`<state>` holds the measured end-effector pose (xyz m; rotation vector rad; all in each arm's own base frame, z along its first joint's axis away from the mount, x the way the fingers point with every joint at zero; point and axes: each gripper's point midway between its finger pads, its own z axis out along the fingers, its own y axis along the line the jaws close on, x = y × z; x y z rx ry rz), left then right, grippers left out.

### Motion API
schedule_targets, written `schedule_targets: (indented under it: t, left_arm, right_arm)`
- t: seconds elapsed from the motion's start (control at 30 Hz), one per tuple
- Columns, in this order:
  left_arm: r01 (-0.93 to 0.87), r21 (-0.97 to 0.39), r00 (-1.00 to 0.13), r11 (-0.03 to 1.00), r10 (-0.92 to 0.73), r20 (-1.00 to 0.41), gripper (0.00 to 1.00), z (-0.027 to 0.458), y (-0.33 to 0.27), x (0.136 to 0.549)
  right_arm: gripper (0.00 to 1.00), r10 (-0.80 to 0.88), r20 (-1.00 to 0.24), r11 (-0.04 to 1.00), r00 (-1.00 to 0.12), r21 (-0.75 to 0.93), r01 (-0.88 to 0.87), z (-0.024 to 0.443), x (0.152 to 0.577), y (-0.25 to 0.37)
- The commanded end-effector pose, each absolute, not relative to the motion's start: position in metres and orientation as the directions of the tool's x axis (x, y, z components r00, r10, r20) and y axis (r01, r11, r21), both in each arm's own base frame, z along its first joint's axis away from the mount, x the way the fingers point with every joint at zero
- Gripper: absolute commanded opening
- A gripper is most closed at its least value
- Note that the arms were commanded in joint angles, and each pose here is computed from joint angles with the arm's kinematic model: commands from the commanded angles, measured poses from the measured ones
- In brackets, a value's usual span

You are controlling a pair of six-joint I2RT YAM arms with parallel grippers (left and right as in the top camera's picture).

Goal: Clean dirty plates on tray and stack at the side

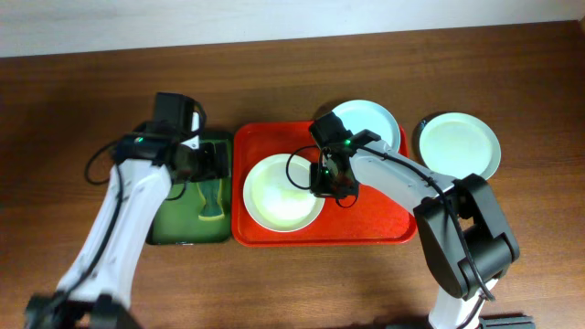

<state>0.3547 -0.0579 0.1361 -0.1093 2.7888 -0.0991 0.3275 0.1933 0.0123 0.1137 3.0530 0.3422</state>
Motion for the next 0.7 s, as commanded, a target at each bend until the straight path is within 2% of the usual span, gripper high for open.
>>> schedule_targets:
  t: [0.0, 0.17, 0.37, 0.5, 0.67]
  left_arm:
    - [-0.077, -0.100, -0.904, 0.992, -0.112, -0.413, 0.99, 0.165, -0.054, 0.355]
    - [-0.077, -0.099, -0.904, 0.992, -0.111, -0.412, 0.99, 0.165, -0.055, 0.355]
    - [-0.077, -0.099, -0.904, 0.992, -0.111, -0.412, 0.99, 0.165, -0.055, 0.355]
    - [-0.077, -0.099, -0.904, 0.992, -0.112, -0.412, 0.99, 0.165, -0.054, 0.355]
    - [-0.077, -0.099, -0.904, 0.992, -0.111, -0.412, 0.99, 0.165, -0.055, 0.355]
  right_arm:
    - [0.04, 0.077, -0.049, 0.974, -0.996, 0.217, 0.065, 0.010, 0.322, 0.193]
    - [0.04, 0.041, -0.065, 0.957, -0.997, 0.291, 0.020, 0.035, 0.321, 0.199]
    - [0.04, 0.088, -0.257, 0.925, -0.962, 0.380, -0.017, 0.136, 0.318, 0.185]
    - [0.04, 0.250, -0.307, 0.909, -0.918, 0.402, 0.113, 0.176, 0.320, 0.124]
    - [0.04, 0.487, -0.301, 0.852, -0.820, 0.372, 0.369, 0.173, 0.335, 0.016]
